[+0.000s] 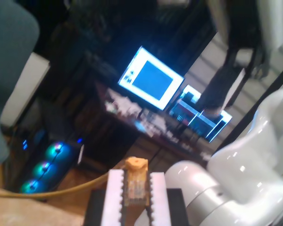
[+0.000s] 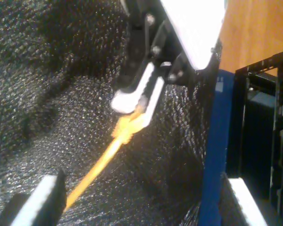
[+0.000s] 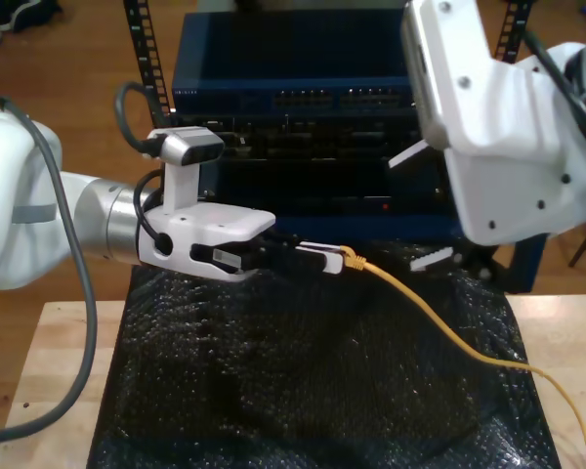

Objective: Grab the cable and plug it in

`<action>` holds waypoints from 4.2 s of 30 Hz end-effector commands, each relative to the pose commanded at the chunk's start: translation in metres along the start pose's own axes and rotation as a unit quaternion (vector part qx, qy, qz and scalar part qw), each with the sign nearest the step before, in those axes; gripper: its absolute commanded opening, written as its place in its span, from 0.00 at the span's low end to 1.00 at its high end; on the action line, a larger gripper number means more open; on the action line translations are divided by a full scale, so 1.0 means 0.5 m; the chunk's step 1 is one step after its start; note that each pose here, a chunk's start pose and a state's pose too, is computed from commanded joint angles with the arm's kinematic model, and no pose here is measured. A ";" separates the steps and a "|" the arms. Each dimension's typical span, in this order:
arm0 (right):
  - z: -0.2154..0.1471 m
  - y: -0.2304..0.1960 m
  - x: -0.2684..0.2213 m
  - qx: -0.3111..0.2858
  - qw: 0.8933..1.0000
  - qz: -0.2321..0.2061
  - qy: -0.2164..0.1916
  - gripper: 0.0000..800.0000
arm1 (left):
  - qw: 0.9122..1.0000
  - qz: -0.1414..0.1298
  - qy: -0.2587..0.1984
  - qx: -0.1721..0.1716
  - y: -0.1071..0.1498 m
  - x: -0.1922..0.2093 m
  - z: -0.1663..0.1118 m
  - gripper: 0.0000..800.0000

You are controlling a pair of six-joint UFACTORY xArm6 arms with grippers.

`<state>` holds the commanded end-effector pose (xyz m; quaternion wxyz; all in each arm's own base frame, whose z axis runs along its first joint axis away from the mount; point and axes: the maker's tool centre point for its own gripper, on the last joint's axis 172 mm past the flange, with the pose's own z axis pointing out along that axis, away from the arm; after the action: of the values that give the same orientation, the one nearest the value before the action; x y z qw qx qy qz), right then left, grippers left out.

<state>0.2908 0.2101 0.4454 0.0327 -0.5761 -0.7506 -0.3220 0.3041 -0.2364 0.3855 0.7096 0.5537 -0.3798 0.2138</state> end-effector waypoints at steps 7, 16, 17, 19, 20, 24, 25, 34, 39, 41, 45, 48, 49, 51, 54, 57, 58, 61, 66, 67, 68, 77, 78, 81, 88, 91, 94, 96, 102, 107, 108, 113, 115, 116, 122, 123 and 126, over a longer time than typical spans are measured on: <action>-0.018 0.007 -0.005 -0.083 0.996 -0.021 0.010 0.95 | 0.997 -0.070 0.013 -0.034 0.015 0.000 0.004 0.01; -0.026 0.008 0.014 -0.115 0.992 -0.046 0.022 0.94 | 0.993 -0.077 0.055 -0.075 0.032 0.030 0.001 0.01; -0.029 0.008 0.016 -0.117 0.992 -0.048 0.022 0.94 | 0.992 -0.077 0.055 -0.080 0.036 0.030 0.001 0.01; -0.029 0.009 0.016 -0.117 0.992 -0.048 0.023 0.94 | 0.992 -0.078 0.055 -0.084 0.039 0.030 0.002 0.01; -0.028 0.008 0.015 -0.117 0.992 -0.048 0.023 0.94 | 0.992 -0.079 0.056 -0.085 0.039 0.029 0.002 0.01; -0.039 0.016 0.021 -0.132 0.990 -0.050 0.026 0.95 | 0.990 -0.082 0.058 -0.098 0.048 0.029 0.001 0.01; -0.039 0.018 0.020 -0.136 0.989 -0.050 0.026 0.95 | 0.990 -0.080 0.061 -0.102 0.051 0.032 0.001 0.01; 0.001 0.019 0.061 -0.158 0.983 -0.073 0.055 0.99 | 0.987 -0.075 0.076 -0.116 0.064 0.047 -0.001 0.01; 0.004 0.029 0.056 -0.171 0.981 -0.071 0.054 0.99 | 0.986 -0.074 0.075 -0.125 0.075 0.048 -0.001 0.01; 0.011 0.028 0.052 -0.173 0.981 -0.070 0.053 0.99 | 0.986 -0.073 0.076 -0.128 0.077 0.049 -0.001 0.01; 0.013 0.029 0.061 -0.178 0.980 -0.075 0.058 0.99 | 0.986 -0.073 0.076 -0.128 0.078 0.049 -0.001 0.01; 0.021 0.025 0.069 -0.178 0.979 -0.079 0.063 0.99 | 0.986 -0.073 0.076 -0.129 0.079 0.050 -0.001 0.01; 0.020 0.025 0.073 -0.179 0.978 -0.081 0.065 0.99 | 0.986 -0.072 0.077 -0.131 0.081 0.051 -0.001 0.01; 0.021 0.022 0.082 -0.177 0.978 -0.085 0.069 0.97 | 0.985 -0.071 0.078 -0.139 0.090 0.053 -0.001 0.01; 0.023 0.019 0.086 -0.175 0.978 -0.087 0.071 0.94 | 0.984 -0.069 0.080 -0.146 0.098 0.056 -0.002 0.01; 0.023 0.020 0.086 -0.176 0.978 -0.086 0.071 0.94 | 0.984 -0.068 0.080 -0.147 0.099 0.056 -0.002 0.02; 0.022 0.021 0.086 -0.178 0.978 -0.085 0.071 0.93 | 0.984 -0.068 0.081 -0.147 0.099 0.056 -0.003 0.02; 0.015 0.030 0.088 -0.187 0.976 -0.083 0.073 0.83 | 0.983 -0.067 0.084 -0.146 0.100 0.057 -0.008 0.02; 0.012 0.035 0.088 -0.193 0.975 -0.080 0.074 0.69 | 0.983 -0.066 0.087 -0.146 0.100 0.059 -0.011 0.02; 0.013 0.034 0.087 -0.192 0.975 -0.079 0.074 0.67 | 0.983 -0.066 0.086 -0.146 0.101 0.059 -0.011 0.02; 0.016 0.033 0.086 -0.191 0.976 -0.079 0.073 0.65 | 0.983 -0.065 0.087 -0.149 0.104 0.059 -0.011 0.02; 0.028 0.030 0.079 -0.191 0.976 -0.078 0.071 0.58 | 0.982 -0.059 0.096 -0.154 0.110 0.071 -0.014 0.02; 0.028 0.030 0.079 -0.191 0.976 -0.077 0.071 0.58 | 0.981 -0.060 0.096 -0.155 0.111 0.070 -0.014 0.02; 0.028 0.029 0.080 -0.190 0.976 -0.077 0.072 0.55 | 0.981 -0.060 0.096 -0.155 0.110 0.070 -0.014 0.02; 0.027 0.028 0.085 -0.190 0.976 -0.079 0.074 0.55 | 0.981 -0.063 0.097 -0.156 0.110 0.067 -0.013 0.02; 0.028 0.025 0.090 -0.188 0.976 -0.081 0.077 0.55 | 0.981 -0.062 0.098 -0.155 0.109 0.068 -0.013 0.02; 0.030 0.019 0.100 -0.185 0.976 -0.086 0.081 0.55 | 0.981 -0.062 0.098 -0.155 0.109 0.068 -0.013 0.02; 0.031 0.017 0.104 -0.183 0.976 -0.087 0.084 0.55 | 0.981 -0.062 0.098 -0.154 0.108 0.068 -0.013 0.02; 0.031 0.017 0.105 -0.184 0.976 -0.086 0.085 0.55 | 0.982 -0.055 0.100 -0.153 0.107 0.068 -0.013 0.01; 0.031 0.017 0.106 -0.183 0.976 -0.086 0.085 0.55 | 0.982 -0.047 0.102 -0.153 0.108 0.068 -0.013 0.02; 0.031 0.017 0.106 -0.183 0.976 -0.086 0.085 0.55 | 0.982 -0.047 0.102 -0.153 0.108 0.068 -0.013 0.02; 0.031 0.016 0.106 -0.183 0.976 -0.087 0.085 0.52 | 0.981 -0.039 0.111 -0.152 0.108 0.080 -0.016 0.02; 0.031 0.017 0.106 -0.183 0.976 -0.086 0.085 0.52 | 0.981 -0.038 0.113 -0.152 0.108 0.082 -0.017 0.02; 0.031 0.016 0.106 -0.183 0.976 -0.087 0.085 0.52 | 0.981 -0.038 0.114 -0.152 0.108 0.082 -0.017 0.02; 0.032 0.014 0.110 -0.182 0.975 -0.088 0.087 0.52 | 0.981 -0.040 0.114 -0.153 0.108 0.081 -0.016 0.02; 0.032 0.014 0.110 -0.182 0.975 -0.088 0.087 0.51 | 0.981 -0.040 0.114 -0.153 0.108 0.080 -0.016 0.02; 0.032 0.014 0.111 -0.182 0.975 -0.089 0.087 0.48 | 0.981 -0.040 0.114 -0.154 0.109 0.080 -0.016 0.02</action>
<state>0.2835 0.2660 0.4591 -0.0359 -0.4730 -0.7220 -0.5037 0.2920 -0.2173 0.4496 0.8329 0.4247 -0.3022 0.1860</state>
